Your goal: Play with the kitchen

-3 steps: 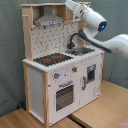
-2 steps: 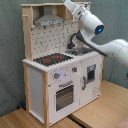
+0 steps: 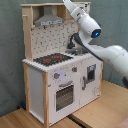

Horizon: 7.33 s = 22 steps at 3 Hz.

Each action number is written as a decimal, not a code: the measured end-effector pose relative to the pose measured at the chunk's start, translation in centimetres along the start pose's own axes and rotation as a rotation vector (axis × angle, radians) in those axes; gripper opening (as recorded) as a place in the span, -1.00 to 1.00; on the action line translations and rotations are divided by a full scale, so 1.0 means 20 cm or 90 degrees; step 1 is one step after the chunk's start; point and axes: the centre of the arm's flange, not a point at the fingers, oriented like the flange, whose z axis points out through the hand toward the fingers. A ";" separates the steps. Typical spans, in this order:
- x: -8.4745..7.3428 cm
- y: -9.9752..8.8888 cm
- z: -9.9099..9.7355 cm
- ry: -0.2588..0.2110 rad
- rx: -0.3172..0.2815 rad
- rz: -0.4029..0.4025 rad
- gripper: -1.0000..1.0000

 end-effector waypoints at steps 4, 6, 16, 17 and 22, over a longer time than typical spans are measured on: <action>0.04 -0.04 0.01 -0.124 0.035 0.163 1.00; 0.00 -0.16 0.14 -0.201 0.083 0.250 1.00; -0.03 -0.57 0.40 -0.548 0.124 0.502 -1.00; -0.17 -0.56 0.40 -0.625 0.108 0.514 -1.00; -0.66 -0.40 0.05 -0.774 0.105 0.537 -1.00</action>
